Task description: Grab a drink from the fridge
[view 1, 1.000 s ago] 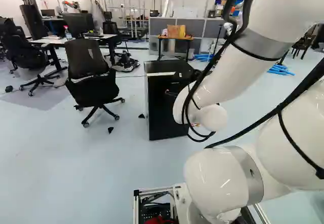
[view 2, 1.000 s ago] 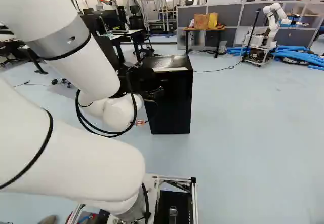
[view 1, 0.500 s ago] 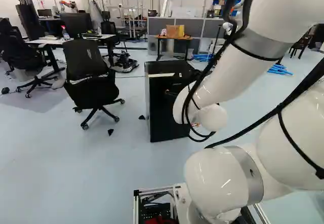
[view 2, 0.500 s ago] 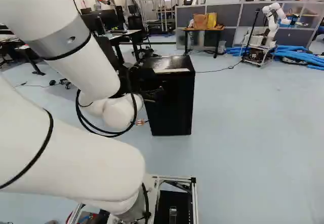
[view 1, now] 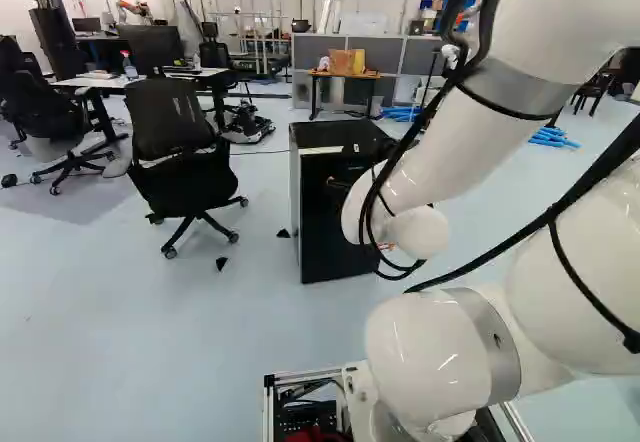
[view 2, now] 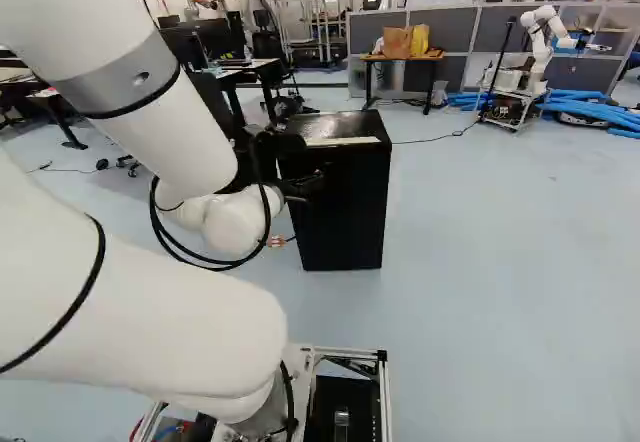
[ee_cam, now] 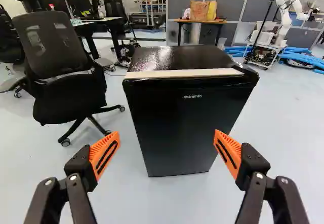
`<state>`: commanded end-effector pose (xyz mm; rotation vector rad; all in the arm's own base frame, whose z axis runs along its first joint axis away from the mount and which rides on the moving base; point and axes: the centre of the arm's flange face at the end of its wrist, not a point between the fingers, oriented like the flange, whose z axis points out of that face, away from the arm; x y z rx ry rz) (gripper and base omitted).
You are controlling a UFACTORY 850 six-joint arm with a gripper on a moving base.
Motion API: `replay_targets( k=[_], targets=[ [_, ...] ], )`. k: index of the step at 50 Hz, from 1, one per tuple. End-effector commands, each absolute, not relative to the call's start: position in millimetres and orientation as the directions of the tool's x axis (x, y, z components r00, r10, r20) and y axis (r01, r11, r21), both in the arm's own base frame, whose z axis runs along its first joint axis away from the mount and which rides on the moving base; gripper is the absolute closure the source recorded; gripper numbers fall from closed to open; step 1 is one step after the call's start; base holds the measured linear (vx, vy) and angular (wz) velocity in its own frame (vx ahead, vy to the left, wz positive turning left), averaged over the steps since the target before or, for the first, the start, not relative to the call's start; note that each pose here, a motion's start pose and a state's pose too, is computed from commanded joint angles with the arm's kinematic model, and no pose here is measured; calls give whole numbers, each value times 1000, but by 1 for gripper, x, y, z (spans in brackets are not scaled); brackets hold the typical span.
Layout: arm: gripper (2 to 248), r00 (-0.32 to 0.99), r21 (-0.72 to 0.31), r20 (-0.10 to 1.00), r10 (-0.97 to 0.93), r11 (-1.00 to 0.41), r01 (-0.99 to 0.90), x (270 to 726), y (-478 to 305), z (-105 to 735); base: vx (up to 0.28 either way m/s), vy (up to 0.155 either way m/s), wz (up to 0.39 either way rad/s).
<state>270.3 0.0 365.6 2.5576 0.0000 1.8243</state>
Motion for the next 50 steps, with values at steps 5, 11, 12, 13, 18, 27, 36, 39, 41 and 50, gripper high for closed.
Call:
replay_targets(
  k=[5,11,12,13,18,27,36,39,41,50],
  targets=[
    [3,326,0,946,0,-1000,0,270,0,366,32,50,-7],
    [3,326,0,946,0,-1000,0,270,0,366,36,55,-9],
    [3,326,0,946,0,-1000,0,270,0,366,36,56,-7],
    [3,326,0,946,0,-1000,0,270,0,366,41,65,-13],
    [3,326,0,946,0,-1000,0,270,0,366,42,65,-8],
    [3,326,0,946,0,-1000,0,270,0,366,53,69,-11],
    [3,326,0,946,0,-1000,0,270,0,366,51,65,-9],
    [3,326,0,946,0,-1000,0,270,0,366,48,61,-7],
    [3,326,0,946,0,-1000,0,270,0,366,44,56,-6],
    [3,326,0,946,0,-1000,0,270,0,366,45,58,-10]
  ],
)
